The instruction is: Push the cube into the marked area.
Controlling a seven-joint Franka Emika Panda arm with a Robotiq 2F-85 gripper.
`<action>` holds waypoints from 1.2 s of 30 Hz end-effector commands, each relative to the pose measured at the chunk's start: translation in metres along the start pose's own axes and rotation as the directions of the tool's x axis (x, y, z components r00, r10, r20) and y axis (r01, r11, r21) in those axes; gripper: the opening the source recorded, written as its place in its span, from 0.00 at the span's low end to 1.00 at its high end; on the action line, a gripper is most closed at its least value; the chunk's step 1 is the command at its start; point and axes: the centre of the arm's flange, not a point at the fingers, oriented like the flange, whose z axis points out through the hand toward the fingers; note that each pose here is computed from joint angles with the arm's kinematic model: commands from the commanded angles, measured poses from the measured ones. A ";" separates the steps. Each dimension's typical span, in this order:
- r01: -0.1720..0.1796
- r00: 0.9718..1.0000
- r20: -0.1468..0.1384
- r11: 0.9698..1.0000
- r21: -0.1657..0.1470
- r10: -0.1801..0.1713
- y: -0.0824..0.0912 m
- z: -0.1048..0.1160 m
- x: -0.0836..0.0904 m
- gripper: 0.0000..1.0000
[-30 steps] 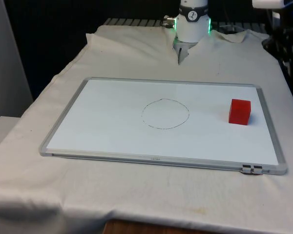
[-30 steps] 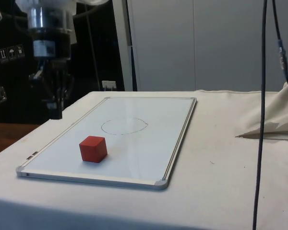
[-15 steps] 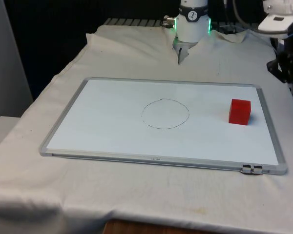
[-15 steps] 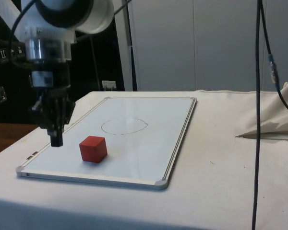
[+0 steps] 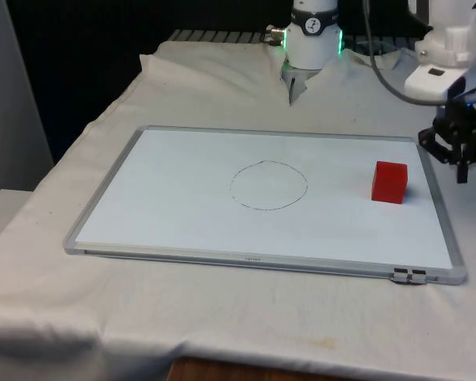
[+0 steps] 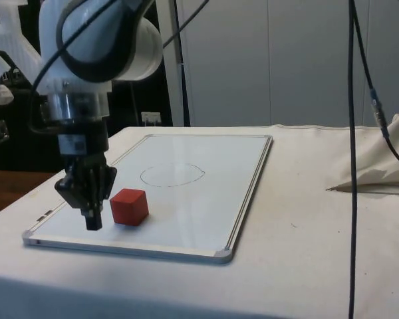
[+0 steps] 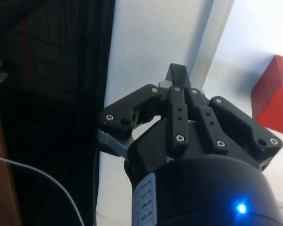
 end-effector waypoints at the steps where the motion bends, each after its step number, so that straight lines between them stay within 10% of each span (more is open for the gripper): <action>1: -0.005 1.000 -0.006 1.000 -0.002 0.005 0.001 0.004 0.000 0.00; 26: 0.009 1.000 -0.004 0.992 -0.128 -0.010 0.046 0.009 0.006 0.00; 36: 0.026 1.000 0.006 0.975 -0.221 -0.026 0.068 0.006 0.002 0.00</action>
